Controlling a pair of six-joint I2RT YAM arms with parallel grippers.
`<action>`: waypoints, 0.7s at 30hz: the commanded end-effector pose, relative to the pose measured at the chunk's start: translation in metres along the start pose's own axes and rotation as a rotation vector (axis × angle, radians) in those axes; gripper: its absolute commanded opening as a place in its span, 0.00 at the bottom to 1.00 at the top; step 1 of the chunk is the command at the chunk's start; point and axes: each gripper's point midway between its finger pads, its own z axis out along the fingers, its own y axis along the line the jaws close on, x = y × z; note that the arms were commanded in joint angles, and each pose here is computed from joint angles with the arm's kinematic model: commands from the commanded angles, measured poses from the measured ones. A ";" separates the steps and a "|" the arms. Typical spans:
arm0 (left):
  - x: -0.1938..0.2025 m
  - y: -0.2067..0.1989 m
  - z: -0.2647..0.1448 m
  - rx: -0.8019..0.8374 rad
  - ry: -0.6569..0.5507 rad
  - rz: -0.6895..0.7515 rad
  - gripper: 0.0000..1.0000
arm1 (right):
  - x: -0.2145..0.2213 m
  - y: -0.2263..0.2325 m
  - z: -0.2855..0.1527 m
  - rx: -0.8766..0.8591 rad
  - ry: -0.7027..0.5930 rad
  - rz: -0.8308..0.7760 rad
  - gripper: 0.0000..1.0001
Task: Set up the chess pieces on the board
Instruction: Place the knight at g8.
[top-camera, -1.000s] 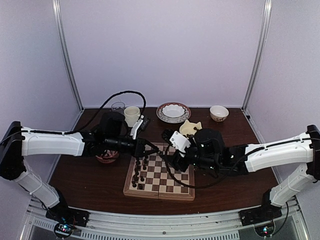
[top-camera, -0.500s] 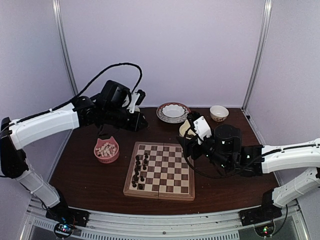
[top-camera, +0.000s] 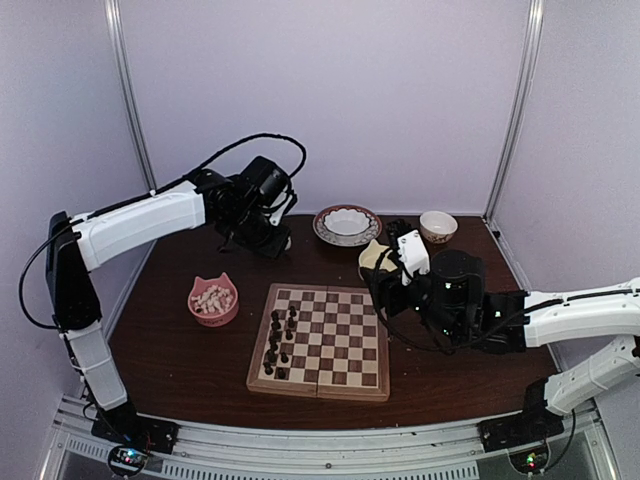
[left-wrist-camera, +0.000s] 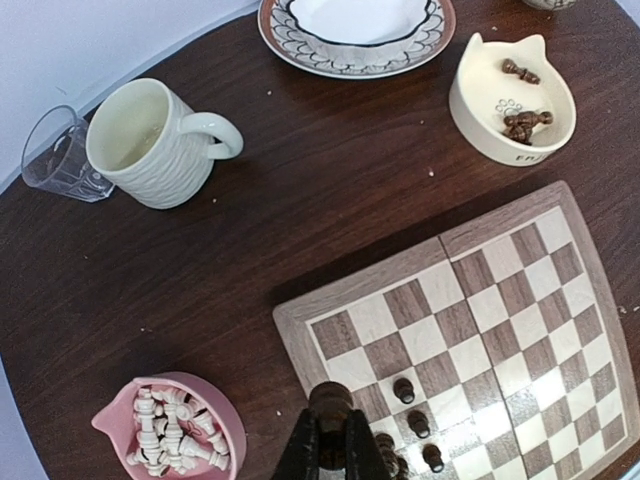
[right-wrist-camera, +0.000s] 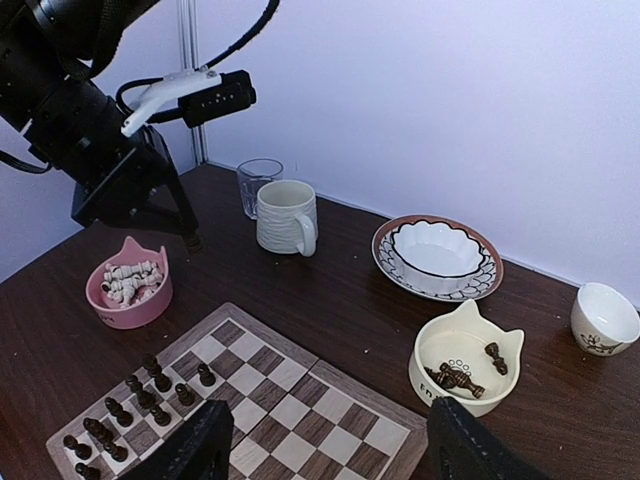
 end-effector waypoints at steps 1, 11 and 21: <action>0.001 0.010 0.015 -0.059 0.034 0.088 0.00 | 0.003 -0.008 0.002 0.039 0.003 0.012 0.70; 0.028 -0.001 0.062 0.003 0.144 0.095 0.00 | 0.010 -0.011 0.006 0.068 0.019 -0.017 0.70; 0.056 -0.004 0.085 0.062 0.237 0.036 0.00 | 0.015 -0.021 0.007 0.107 0.025 -0.021 0.70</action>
